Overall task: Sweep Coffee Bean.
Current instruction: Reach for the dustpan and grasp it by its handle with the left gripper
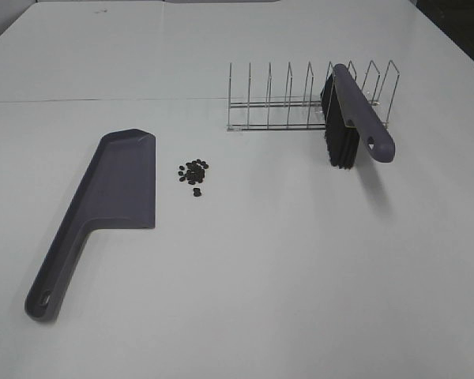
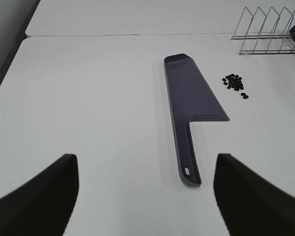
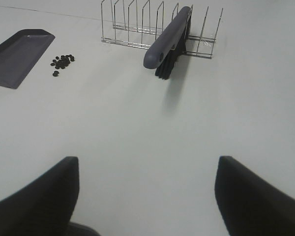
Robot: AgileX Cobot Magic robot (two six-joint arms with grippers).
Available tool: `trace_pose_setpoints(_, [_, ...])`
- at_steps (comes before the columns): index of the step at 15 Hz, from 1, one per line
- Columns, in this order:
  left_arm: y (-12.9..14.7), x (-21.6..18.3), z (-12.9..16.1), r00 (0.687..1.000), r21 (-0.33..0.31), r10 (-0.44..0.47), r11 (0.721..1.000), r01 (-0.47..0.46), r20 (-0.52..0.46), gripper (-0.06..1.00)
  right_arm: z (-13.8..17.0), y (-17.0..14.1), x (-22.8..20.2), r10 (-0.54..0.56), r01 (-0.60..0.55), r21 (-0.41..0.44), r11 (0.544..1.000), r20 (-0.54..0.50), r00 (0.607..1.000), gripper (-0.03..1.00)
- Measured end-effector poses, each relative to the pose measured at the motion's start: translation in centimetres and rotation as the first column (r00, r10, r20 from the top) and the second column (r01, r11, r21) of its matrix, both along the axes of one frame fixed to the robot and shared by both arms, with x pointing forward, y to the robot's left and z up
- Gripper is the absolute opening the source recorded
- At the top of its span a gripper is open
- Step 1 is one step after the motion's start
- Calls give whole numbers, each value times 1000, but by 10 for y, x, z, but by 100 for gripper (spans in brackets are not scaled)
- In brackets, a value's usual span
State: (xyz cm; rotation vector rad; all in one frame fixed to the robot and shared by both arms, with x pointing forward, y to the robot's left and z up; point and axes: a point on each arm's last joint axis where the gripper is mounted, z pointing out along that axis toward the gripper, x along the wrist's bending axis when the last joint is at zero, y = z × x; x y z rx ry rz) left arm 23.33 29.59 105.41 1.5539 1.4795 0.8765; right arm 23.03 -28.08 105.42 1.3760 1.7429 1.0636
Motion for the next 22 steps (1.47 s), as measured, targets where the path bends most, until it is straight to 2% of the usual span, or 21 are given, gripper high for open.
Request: trace_pose_setpoints(22, [0, 0, 0, 1000, 0, 0, 1000, 0, 0, 72, 0, 0, 0, 0, 0, 0, 1000, 0, 1000, 68])
